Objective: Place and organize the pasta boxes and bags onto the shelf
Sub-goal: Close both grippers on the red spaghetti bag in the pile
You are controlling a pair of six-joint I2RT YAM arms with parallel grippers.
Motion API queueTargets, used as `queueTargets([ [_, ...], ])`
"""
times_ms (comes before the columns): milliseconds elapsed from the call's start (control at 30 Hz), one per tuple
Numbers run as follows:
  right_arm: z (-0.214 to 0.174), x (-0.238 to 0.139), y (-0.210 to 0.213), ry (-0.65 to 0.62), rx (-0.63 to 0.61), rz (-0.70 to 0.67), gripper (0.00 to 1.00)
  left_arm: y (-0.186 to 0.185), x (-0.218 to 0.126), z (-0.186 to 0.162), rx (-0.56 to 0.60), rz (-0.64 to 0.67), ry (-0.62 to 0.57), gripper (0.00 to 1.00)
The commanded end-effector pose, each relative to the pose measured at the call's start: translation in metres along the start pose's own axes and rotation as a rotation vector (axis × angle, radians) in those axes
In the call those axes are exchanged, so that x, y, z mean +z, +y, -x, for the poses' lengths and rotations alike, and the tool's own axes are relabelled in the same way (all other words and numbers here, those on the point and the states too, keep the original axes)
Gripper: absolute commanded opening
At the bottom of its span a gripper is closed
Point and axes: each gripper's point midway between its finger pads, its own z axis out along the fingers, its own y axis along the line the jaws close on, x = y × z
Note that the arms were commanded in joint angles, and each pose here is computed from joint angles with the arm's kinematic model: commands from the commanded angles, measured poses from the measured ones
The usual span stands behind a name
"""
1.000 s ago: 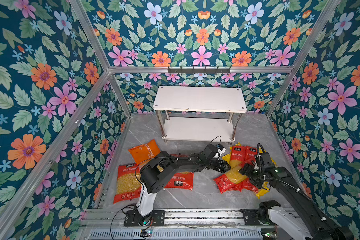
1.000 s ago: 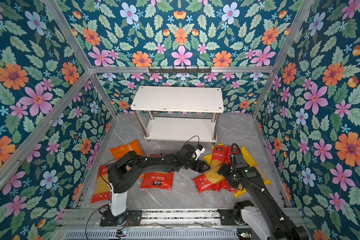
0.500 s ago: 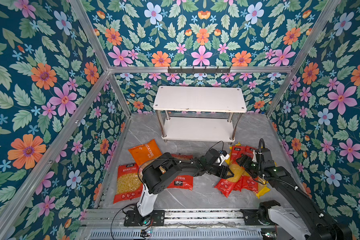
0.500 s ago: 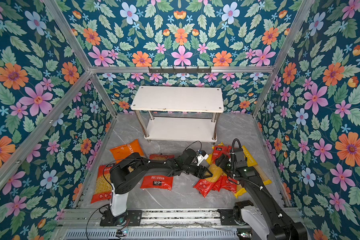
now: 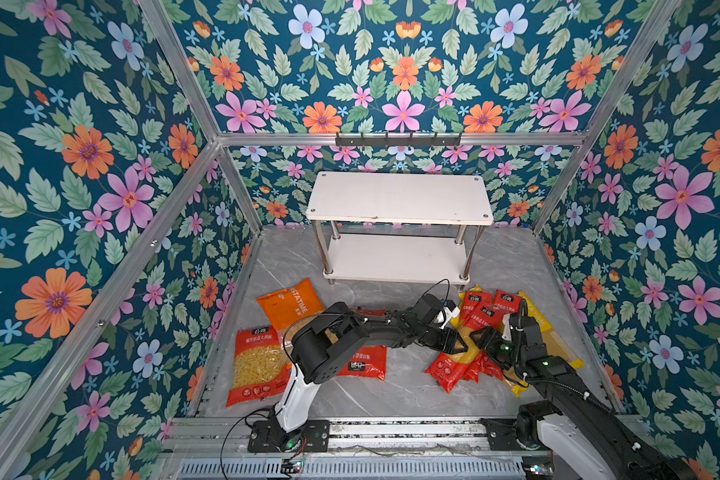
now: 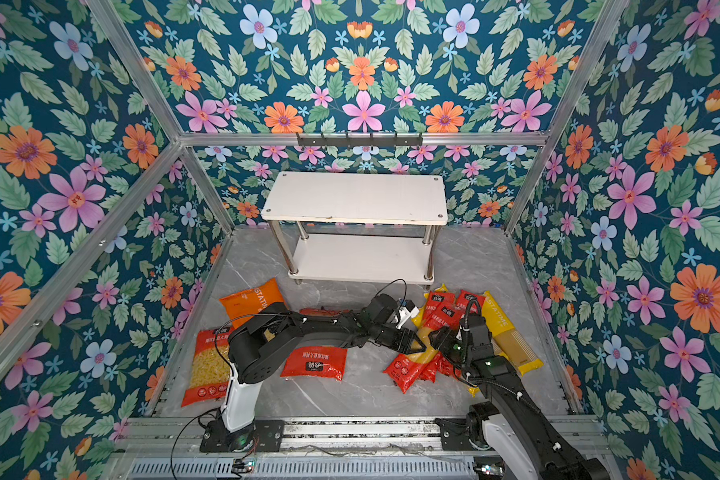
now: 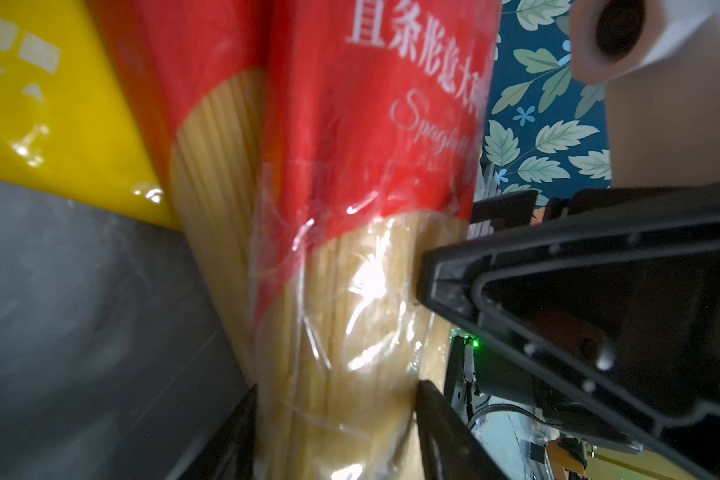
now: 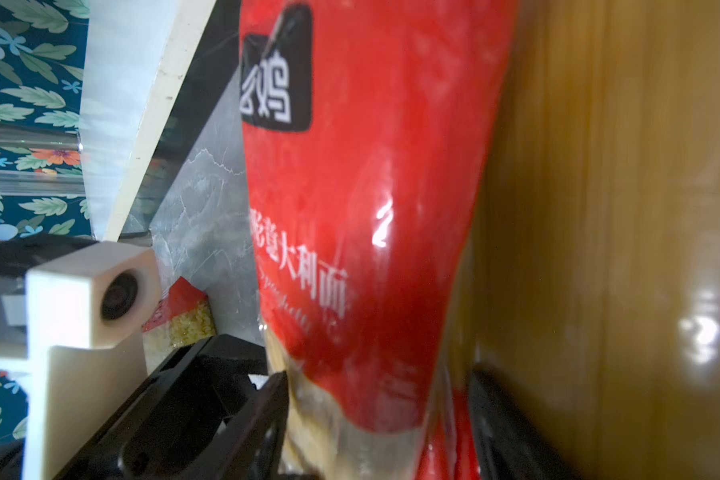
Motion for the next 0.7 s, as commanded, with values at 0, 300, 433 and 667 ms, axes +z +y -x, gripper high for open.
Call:
queueTargets([
  [0, -0.009, -0.002, 0.008, 0.053, -0.030, 0.034, 0.60, -0.002, 0.000, 0.003, 0.004, -0.002, -0.017, 0.55],
  [300, -0.004, 0.002, 0.002, 0.058, -0.058, -0.025, 0.57, -0.003, -0.002, 0.007, 0.001, -0.010, -0.053, 0.45],
  [433, 0.000, 0.003, -0.006, 0.039, -0.050, -0.070, 0.64, -0.003, -0.002, 0.004, 0.003, -0.021, -0.044, 0.40],
  [667, 0.007, 0.012, 0.007, 0.026, -0.029, 0.001, 0.68, -0.009, -0.002, 0.002, 0.018, -0.060, -0.031, 0.33],
])
